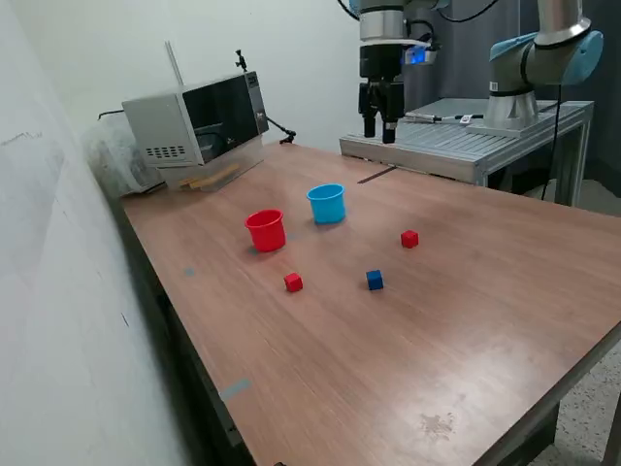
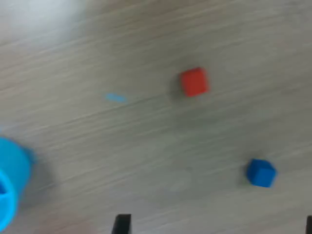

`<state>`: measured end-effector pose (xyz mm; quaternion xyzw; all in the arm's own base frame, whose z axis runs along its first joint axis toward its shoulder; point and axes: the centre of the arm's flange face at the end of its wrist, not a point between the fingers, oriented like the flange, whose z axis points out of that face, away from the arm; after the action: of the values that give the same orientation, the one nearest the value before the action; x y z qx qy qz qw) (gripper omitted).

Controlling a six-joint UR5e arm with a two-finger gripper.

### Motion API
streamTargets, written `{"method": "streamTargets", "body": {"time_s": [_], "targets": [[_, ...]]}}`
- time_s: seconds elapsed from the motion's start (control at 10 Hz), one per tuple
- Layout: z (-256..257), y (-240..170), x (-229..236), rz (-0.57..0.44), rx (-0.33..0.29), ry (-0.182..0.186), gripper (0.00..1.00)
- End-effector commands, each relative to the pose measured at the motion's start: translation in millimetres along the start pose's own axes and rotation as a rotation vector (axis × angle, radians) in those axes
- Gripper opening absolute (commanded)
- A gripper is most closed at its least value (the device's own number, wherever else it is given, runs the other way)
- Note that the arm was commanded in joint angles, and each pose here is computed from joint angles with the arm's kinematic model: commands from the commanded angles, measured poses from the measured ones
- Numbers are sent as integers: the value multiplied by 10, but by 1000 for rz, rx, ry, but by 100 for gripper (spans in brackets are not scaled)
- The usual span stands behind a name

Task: Place red objects in the red bin, and blue objects in the blue bin.

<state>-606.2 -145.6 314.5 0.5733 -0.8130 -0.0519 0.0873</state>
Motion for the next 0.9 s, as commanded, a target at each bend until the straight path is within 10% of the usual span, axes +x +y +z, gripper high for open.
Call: {"method": "streamTargets", "body": {"time_s": [0.0, 0.8], "targets": [[326, 63, 557, 52, 17, 6, 100], [2112, 487, 1263, 46, 92, -28, 100]]}}
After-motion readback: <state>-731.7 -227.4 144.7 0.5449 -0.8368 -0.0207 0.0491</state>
